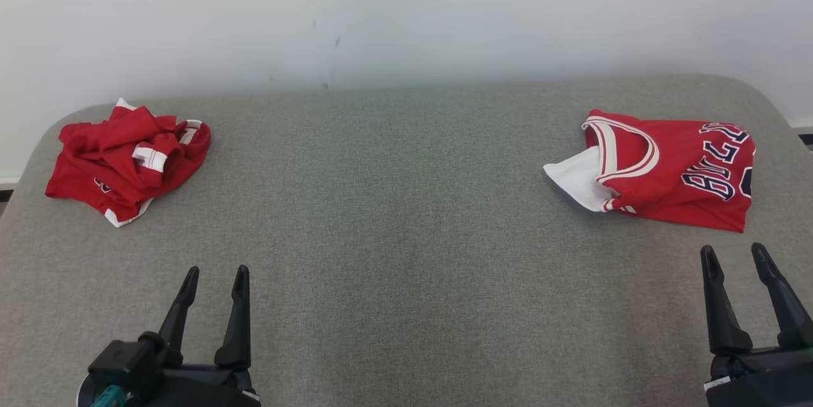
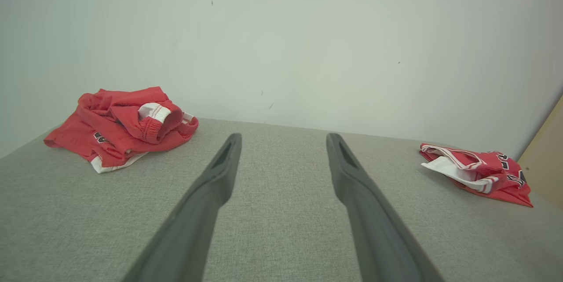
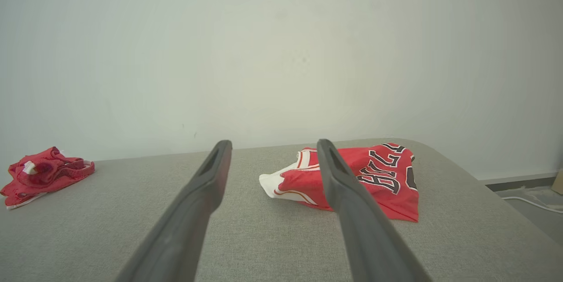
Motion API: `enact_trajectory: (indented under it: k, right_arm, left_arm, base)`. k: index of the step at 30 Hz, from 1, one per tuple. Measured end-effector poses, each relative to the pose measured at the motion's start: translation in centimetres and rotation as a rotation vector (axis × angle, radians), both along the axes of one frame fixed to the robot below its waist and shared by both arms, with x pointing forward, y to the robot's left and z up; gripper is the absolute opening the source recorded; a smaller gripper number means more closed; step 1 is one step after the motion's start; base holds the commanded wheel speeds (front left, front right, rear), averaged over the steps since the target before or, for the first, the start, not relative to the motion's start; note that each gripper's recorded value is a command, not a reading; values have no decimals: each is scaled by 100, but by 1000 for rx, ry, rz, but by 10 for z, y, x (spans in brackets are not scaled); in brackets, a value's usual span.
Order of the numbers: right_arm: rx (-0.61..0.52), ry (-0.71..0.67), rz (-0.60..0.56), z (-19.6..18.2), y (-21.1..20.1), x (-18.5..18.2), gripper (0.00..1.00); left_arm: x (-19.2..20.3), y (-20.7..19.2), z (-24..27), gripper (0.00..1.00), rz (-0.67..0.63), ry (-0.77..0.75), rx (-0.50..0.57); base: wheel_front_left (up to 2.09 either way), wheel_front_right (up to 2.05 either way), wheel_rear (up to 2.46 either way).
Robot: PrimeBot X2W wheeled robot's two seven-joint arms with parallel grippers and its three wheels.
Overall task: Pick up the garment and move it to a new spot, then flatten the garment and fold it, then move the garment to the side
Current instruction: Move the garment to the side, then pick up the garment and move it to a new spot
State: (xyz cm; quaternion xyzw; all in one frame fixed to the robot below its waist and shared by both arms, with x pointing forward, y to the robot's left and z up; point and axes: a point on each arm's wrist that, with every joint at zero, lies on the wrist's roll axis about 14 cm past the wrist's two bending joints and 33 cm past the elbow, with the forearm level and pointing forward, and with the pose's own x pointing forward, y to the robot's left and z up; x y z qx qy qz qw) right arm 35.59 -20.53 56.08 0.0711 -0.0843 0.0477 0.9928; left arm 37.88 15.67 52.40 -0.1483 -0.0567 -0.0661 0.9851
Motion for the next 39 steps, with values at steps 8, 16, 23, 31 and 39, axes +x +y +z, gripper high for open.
enact_trajectory:
  k: [8,16,23,31,39]
  right_arm:
    - [24,-12,-6,3,-4,-1,100]
    - [41,-12,0,1,-4,-2,100]
    - [47,-20,2,3,-5,-1,100]
    - [46,-18,25,0,-1,2,100]
    - [53,-13,101,-3,21,10,100]
  left_arm:
    - [2,6,-1,100,24,5,4]
    - [3,7,-2,100,29,8,1]
    - [3,6,-3,100,28,8,17]
    - [4,4,1,100,27,-4,15]
    - [-3,20,0,100,76,2,17]
  base:
    - [0,0,0]
    - [0,0,0]
    - [0,0,0]
    - [0,0,0]
    - [0,0,0]
